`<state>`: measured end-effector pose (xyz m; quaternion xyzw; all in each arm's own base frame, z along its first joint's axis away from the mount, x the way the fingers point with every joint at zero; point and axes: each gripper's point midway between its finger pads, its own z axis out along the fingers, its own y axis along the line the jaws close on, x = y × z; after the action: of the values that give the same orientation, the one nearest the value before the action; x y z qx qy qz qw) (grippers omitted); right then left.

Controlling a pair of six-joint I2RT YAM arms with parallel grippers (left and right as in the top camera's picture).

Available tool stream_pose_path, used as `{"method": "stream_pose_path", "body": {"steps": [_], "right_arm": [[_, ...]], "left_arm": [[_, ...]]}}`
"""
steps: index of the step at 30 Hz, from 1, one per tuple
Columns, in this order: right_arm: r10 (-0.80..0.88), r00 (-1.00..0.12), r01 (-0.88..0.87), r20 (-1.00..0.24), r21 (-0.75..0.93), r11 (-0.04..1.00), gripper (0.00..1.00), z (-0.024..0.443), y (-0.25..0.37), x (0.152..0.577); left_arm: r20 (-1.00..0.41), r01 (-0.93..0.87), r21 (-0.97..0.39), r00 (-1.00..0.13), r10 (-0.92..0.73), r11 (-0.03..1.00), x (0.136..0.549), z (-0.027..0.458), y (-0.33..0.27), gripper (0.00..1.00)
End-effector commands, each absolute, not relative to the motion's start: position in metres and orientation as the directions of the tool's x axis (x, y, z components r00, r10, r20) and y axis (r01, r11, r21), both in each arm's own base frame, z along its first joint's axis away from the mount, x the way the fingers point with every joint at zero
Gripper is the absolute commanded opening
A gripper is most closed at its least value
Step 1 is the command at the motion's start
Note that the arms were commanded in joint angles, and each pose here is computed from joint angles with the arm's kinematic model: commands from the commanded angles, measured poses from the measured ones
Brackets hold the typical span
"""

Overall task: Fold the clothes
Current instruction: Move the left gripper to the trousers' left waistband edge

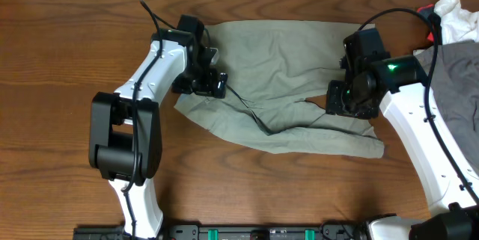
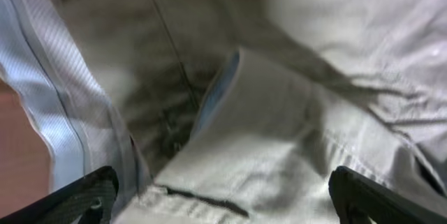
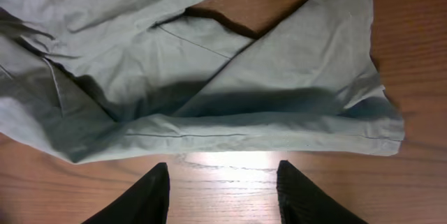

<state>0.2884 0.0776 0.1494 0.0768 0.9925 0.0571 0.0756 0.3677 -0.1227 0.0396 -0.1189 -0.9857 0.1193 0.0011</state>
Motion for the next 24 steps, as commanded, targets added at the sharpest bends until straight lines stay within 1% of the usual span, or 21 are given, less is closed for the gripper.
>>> {"method": "stream_pose_path", "body": {"steps": [1, 4, 8, 13, 16, 21, 24], "right_arm": [[0.176, -0.974, 0.157, -0.144, 0.133, 0.979, 0.46, 0.151, 0.077, 0.288], [0.175, -0.974, 0.157, -0.144, 0.132, 0.979, 0.45, 0.151, 0.076, 0.287], [0.172, -0.975, 0.155, -0.142, 0.125, 0.98, 0.43, 0.151, 0.075, 0.287], [0.168, -0.976, 0.153, -0.137, 0.112, 0.982, 0.43, 0.151, 0.073, 0.285], [0.165, -0.977, 0.15, -0.137, 0.111, 0.982, 0.42, 0.151, 0.073, 0.284], [0.164, -0.977, 0.15, -0.138, 0.111, 0.983, 0.43, 0.151, 0.073, 0.285], [0.161, -0.976, 0.149, -0.145, 0.095, 0.984, 0.43, 0.15, 0.07, 0.285]], "left_arm": [[-0.006, 0.249, -0.246, -0.967, 0.255, 0.937, 0.36, 0.042, -0.124, 0.98], [0.058, 0.233, -0.247, -0.965, 0.254, 0.94, 0.345, 0.043, -0.121, 0.98], [0.18, 0.198, -0.247, -0.952, 0.246, 0.949, 0.316, 0.047, -0.114, 0.98], [0.356, 0.103, -0.22, -0.917, 0.178, 0.97, 0.278, 0.058, -0.106, 0.98], [0.431, 0.074, -0.205, -0.889, 0.158, 0.976, 0.261, 0.065, -0.102, 0.98], [0.483, 0.063, -0.196, -0.862, 0.152, 0.979, 0.249, 0.072, -0.099, 0.98], [0.46, 0.069, -0.199, -0.874, 0.155, 0.978, 0.252, 0.073, -0.1, 0.98]]}}
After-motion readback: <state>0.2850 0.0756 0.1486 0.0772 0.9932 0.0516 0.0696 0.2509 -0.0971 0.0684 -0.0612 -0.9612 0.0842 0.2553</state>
